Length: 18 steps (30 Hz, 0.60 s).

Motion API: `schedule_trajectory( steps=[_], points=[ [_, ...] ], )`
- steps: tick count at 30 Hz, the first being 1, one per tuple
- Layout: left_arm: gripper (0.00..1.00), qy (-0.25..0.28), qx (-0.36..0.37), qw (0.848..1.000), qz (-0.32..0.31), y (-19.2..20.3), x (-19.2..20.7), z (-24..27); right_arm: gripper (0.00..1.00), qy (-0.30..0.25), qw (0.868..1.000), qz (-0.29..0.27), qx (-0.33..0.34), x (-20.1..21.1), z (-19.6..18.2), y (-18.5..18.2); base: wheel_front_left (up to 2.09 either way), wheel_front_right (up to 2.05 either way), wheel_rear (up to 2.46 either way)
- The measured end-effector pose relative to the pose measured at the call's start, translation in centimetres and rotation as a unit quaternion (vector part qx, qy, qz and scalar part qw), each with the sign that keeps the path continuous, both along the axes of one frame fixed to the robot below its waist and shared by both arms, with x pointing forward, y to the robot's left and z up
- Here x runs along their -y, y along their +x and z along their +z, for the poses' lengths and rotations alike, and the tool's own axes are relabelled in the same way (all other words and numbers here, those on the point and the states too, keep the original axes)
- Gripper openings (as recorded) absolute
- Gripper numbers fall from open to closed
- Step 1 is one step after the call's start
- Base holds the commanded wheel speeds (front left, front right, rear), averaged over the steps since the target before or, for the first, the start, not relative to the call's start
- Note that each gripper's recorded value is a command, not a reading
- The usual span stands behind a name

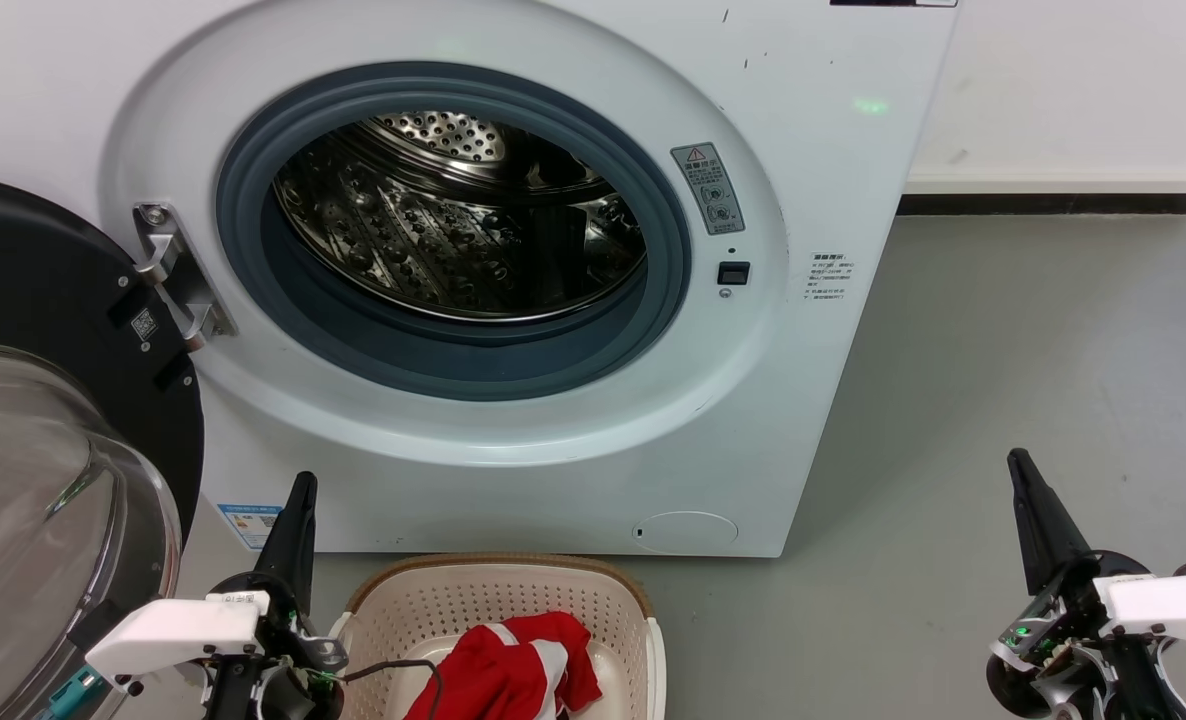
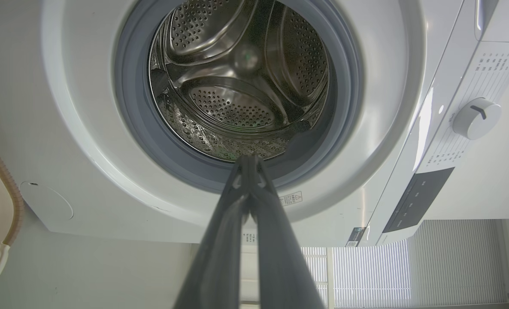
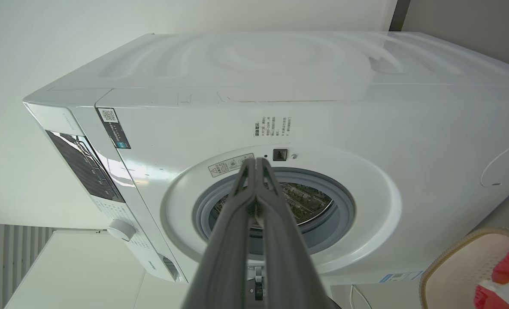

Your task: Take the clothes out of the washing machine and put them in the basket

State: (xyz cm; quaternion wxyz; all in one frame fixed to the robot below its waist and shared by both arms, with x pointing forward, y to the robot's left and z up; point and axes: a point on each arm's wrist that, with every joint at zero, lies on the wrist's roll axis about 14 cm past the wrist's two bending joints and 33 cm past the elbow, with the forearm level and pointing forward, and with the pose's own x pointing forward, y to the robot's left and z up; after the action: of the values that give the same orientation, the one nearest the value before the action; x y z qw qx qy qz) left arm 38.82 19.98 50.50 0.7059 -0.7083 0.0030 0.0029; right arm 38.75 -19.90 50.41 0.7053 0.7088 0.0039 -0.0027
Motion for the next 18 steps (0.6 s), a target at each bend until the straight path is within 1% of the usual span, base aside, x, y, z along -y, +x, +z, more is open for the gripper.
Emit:
schedule_trajectory(
  steps=[18],
  points=[
    [0.0, 0.0, 0.0, 1.0, 0.0, 0.0, 0.01, 0.0, 0.0, 0.0, 1.0, 0.0, 0.0, 0.0, 0.0, 0.0, 0.0, 0.0, 0.0]
  ],
)
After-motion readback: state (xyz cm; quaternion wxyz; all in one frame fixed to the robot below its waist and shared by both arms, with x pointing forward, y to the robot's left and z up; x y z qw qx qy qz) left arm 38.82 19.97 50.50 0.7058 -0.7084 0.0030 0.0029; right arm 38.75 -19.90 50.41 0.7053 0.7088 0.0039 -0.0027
